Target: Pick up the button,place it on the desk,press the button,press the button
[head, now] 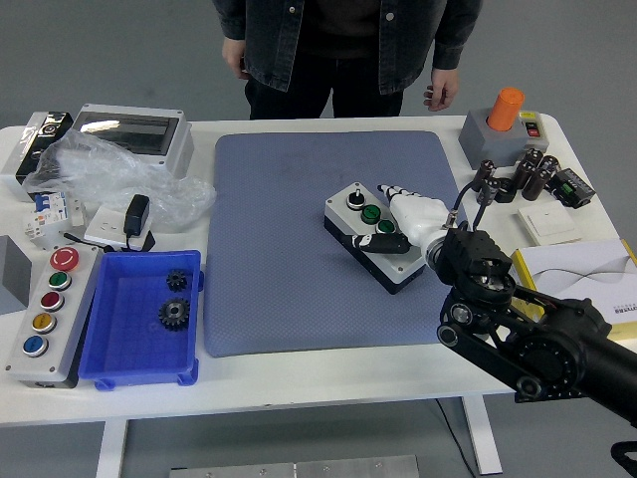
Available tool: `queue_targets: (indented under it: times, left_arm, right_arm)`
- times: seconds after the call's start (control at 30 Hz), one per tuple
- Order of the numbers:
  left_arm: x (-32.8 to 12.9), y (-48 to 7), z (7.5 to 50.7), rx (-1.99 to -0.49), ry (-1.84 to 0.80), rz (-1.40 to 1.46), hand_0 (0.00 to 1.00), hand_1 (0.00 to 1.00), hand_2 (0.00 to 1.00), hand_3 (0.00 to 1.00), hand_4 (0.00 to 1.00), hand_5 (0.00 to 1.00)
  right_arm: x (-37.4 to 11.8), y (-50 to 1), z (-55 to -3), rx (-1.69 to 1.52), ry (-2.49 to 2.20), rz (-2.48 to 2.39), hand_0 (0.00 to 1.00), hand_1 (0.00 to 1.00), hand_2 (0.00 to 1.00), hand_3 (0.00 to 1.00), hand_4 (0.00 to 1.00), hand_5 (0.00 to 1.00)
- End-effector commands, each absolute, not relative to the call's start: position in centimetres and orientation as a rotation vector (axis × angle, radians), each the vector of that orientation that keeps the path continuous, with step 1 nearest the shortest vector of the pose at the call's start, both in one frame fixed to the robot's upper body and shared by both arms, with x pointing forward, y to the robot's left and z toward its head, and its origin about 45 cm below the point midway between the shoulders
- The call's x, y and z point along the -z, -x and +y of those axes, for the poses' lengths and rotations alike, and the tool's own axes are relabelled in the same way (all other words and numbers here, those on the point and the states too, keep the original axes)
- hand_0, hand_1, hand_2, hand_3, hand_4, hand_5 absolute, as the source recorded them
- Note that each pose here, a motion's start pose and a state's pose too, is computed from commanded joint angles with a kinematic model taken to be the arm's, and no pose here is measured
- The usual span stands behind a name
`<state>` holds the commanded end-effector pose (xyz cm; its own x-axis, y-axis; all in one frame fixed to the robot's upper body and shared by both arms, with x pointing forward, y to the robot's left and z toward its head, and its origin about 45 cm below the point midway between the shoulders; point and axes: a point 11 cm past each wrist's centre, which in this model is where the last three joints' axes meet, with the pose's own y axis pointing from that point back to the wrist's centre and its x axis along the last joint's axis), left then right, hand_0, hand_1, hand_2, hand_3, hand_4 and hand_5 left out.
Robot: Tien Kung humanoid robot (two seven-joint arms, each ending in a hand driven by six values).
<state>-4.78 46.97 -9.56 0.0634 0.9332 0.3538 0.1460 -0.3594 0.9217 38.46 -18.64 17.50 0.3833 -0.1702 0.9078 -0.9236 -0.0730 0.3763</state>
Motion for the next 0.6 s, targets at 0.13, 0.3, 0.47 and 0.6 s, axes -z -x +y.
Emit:
queue_targets:
  times: [0.13, 0.3, 0.47, 0.6]
  left_arm:
    - [9.6, 4.8, 46.9, -1.366, -1.613, 1.102, 0.68, 0.698, 0.621, 0.617, 0.553, 0.34]
    - [9.6, 4.6, 46.9, -1.368, -1.608, 1.098, 0.68, 0.697, 0.621, 0.616, 0.55, 0.338]
    - [9.6, 4.7, 46.9, -1.369, -1.607, 1.096, 0.68, 0.697, 0.62, 0.616, 0.545, 0.34]
    - [9.6, 4.5, 47.0, -1.372, -1.604, 1.092, 0.68, 0.697, 0.62, 0.616, 0.545, 0.34]
  right_arm:
    - [-17.2, -38.3, -18.4, -0.849, -1.532, -1.007, 0.713, 0.738, 0.696, 0.998, 0.998, 0.649]
    - [-16.6, -38.0, -18.2, -0.842, -1.535, -0.977, 0.527, 0.635, 0.573, 0.998, 0.998, 0.534]
    - [-16.4, -37.9, -18.1, -0.845, -1.535, -0.967, 0.466, 0.622, 0.556, 0.998, 0.973, 0.488]
    - [-16.5, -37.8, -17.9, -0.85, -1.541, -0.974, 0.466, 0.622, 0.556, 0.998, 0.973, 0.488]
